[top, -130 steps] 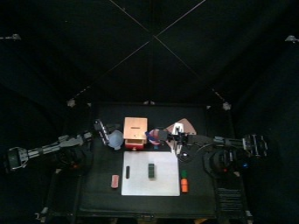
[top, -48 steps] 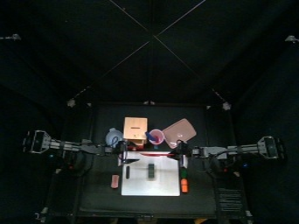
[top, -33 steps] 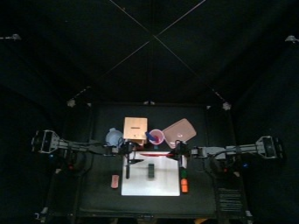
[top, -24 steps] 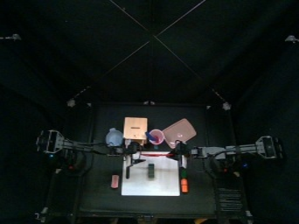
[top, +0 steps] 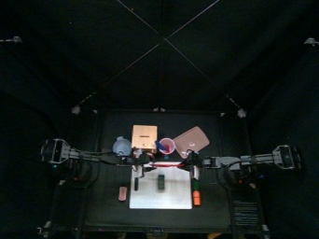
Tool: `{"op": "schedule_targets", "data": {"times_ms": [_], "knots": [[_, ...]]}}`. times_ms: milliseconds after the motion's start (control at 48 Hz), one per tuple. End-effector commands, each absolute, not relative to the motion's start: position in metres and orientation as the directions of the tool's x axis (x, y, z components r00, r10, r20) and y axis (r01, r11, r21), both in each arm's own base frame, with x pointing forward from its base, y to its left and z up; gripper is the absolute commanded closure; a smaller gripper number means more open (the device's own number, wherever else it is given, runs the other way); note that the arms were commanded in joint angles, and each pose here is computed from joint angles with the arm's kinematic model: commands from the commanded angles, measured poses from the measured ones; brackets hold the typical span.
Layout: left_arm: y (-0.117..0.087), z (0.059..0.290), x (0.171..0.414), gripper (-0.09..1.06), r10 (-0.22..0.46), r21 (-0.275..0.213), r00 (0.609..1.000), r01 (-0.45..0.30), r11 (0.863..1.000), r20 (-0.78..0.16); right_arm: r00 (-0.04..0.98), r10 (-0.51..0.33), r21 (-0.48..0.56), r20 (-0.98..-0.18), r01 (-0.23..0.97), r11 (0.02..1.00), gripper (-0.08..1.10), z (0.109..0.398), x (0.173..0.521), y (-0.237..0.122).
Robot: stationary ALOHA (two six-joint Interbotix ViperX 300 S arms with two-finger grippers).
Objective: Place sushi on board then cut the sushi with the knife then place the pieces on the plate
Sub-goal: Grasp knife edge with left hand
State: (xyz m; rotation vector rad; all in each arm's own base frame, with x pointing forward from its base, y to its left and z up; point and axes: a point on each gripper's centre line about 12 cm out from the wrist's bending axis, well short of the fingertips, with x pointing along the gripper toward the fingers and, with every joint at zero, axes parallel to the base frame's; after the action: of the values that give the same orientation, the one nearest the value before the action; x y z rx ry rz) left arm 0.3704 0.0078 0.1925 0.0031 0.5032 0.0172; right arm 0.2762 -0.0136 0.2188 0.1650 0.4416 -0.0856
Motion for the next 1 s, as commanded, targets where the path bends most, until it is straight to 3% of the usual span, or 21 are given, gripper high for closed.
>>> {"op": "schedule_targets", "data": {"times_ms": [21, 521, 812, 1000], "knots": [[0.0085, 0.2013, 0.3759, 0.20, 0.019, 0.009, 0.887, -0.017, 1.000, -0.462, 0.918, -0.051, 0.140, -0.393, 0.114, 0.984, 0.66, 0.2318, 0.2818, -0.0148], [0.0079, 0.2005, 0.3766, 0.21, 0.017, 0.010, 0.880, -0.014, 1.000, -0.474, 0.921, -0.052, 0.143, -0.387, 0.116, 0.983, 0.66, 0.2341, 0.2829, -0.0153], [0.0073, 0.1991, 0.3758, 0.43, 0.016, 0.014, 0.877, -0.010, 1.000, -0.480, 0.921, -0.052, 0.145, -0.386, 0.117, 0.983, 0.66, 0.2347, 0.2832, -0.0153], [0.0058, 0.1996, 0.3747, 0.52, 0.010, 0.035, 0.876, 0.008, 0.999, -0.482, 0.918, -0.052, 0.145, -0.394, 0.119, 0.982, 0.66, 0.2321, 0.2842, -0.0154]]}}
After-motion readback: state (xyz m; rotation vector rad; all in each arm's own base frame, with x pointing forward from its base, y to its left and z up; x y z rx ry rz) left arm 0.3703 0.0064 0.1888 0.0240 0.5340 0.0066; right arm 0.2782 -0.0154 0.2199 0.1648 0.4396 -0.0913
